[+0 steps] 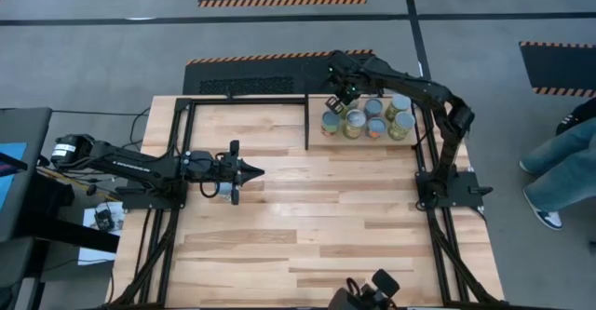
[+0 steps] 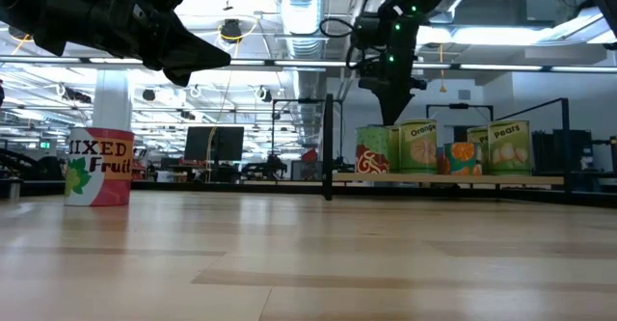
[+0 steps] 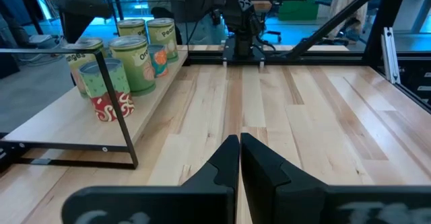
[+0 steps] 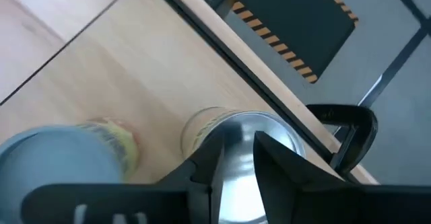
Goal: Pick and place cans onto a shelf
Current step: Put the large canned oranges on the shelf, then put the canned mixed fruit on the shelf
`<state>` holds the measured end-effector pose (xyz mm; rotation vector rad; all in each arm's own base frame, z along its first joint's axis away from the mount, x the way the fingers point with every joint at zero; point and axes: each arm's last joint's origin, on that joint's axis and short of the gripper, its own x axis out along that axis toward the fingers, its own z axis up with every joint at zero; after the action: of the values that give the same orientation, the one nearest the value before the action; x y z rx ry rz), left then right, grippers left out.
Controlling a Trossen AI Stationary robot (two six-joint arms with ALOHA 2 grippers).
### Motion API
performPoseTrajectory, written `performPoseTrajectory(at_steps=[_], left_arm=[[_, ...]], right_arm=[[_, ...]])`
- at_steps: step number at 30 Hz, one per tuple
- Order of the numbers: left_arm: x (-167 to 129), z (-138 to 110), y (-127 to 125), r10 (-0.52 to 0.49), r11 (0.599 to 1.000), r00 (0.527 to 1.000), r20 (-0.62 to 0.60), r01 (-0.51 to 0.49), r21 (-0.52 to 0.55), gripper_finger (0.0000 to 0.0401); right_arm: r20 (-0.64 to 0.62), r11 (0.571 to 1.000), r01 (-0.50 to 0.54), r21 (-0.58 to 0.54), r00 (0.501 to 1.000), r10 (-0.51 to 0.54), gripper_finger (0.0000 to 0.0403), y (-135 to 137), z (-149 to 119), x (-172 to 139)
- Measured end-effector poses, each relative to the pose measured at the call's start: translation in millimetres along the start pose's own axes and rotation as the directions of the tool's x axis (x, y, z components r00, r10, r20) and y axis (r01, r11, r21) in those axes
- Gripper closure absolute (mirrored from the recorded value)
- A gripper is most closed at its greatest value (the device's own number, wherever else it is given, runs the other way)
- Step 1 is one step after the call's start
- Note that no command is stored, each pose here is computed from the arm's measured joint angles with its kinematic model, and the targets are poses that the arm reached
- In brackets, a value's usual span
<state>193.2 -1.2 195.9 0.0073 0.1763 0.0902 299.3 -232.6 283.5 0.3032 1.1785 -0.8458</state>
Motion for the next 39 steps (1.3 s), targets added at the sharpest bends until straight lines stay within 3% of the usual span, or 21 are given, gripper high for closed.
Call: performPoseTrajectory(at_steps=[4,8,12,16,20,26,29,33,39], left_arm=[[0,0,0,-0.003,1.000,1.000,0.000,0.003,0.001,0.0395],[0,-1,0,-0.004,1.000,1.000,-0.006,0.004,-0.005,0.0395],[0,-4,-1,-0.006,1.000,0.999,-0.039,0.006,-0.010,0.0395],[0,-6,-1,-0.006,1.000,0.998,-0.059,0.005,-0.008,0.0395],[0,-6,-1,-0.006,1.000,0.998,-0.065,0.006,-0.008,0.0395],[3,4,-1,-0.007,1.000,0.996,-0.091,0.007,-0.001,0.0395],[4,13,-4,-0.009,1.000,0.993,-0.116,0.009,0.005,0.0395],[5,27,-8,-0.025,0.999,0.981,-0.193,0.017,-0.046,0.0395],[-4,31,-15,-0.017,0.988,0.893,-0.450,-0.054,-0.144,0.0388]], right_arm=[[0.004,0.997,-0.006,-0.074,1.000,0.007,0.0343,10,1,-12],[0.065,0.991,0.066,-0.113,0.996,-0.059,0.0392,14,-8,-28],[0.226,0.992,0.064,-0.112,0.973,-0.038,0.0388,13,-26,-46],[0.376,0.994,0.005,-0.113,0.926,0.038,0.0396,17,-60,-64],[0.548,0.990,-0.079,-0.120,0.826,0.132,0.0394,32,-99,-78],[0.769,0.955,-0.222,-0.198,0.568,0.292,0.0395,58,-149,-89],[0.810,0.935,-0.258,-0.244,0.475,0.343,0.0396,67,-166,-89],[0.811,0.917,-0.253,-0.310,0.433,0.393,0.0391,77,-181,-84],[0.777,0.903,-0.248,-0.351,0.460,0.429,0.0390,90,-188,-72]])
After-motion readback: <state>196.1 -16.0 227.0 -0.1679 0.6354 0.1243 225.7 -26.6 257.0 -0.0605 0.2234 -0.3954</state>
